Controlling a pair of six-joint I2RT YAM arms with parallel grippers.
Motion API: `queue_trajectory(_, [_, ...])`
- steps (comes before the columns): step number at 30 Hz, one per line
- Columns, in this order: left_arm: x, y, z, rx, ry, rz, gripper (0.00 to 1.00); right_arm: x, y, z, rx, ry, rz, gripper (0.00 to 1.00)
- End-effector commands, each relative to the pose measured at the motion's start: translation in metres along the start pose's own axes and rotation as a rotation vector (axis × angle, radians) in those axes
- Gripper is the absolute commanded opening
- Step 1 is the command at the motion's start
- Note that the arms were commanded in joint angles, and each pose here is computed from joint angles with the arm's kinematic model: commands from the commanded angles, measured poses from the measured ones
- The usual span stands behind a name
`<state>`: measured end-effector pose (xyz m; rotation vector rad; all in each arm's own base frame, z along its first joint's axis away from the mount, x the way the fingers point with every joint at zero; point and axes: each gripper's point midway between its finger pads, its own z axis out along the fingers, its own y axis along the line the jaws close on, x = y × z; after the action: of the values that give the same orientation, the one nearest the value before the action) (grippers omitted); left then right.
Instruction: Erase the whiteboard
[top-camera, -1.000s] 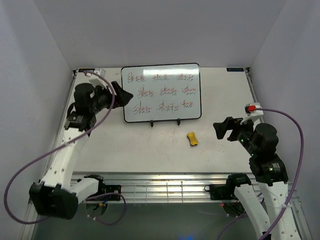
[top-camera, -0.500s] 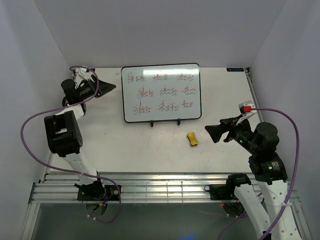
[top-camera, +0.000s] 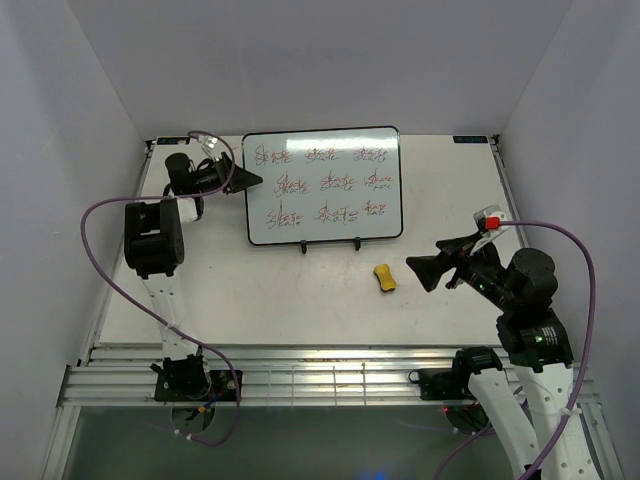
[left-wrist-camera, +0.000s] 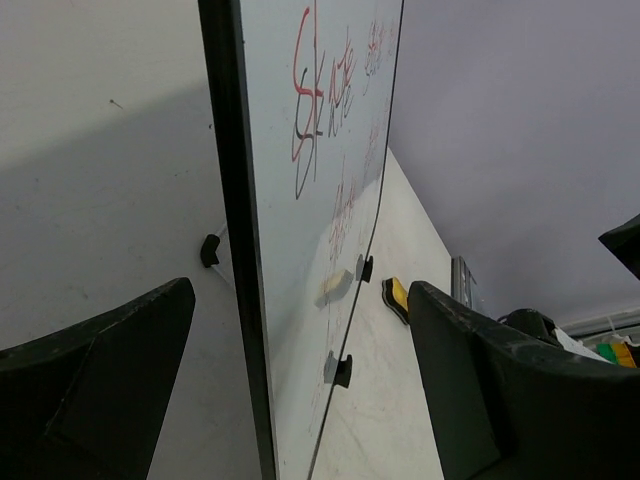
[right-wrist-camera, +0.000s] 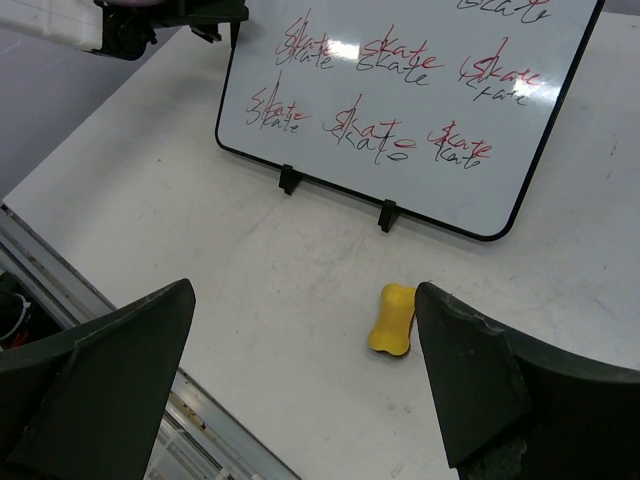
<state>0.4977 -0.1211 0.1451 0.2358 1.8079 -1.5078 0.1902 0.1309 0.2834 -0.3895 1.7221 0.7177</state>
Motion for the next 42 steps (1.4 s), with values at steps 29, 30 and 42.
queue_trajectory(29, [0.008, -0.005, 0.022, 0.132, 0.077, 0.043, 0.0, 0.0, -0.002, 0.014, -0.039, -0.003, -0.019, 1.0])
queue_trajectory(30, [0.008, -0.006, 0.022, 0.134, 0.078, 0.043, 0.0, 0.002, -0.002, 0.014, -0.037, -0.001, -0.017, 1.0])
queue_trajectory(42, [-0.025, -0.05, 0.024, 0.225, -0.045, 0.119, 0.0, 0.005, -0.006, 0.015, -0.019, -0.005, -0.004, 0.96])
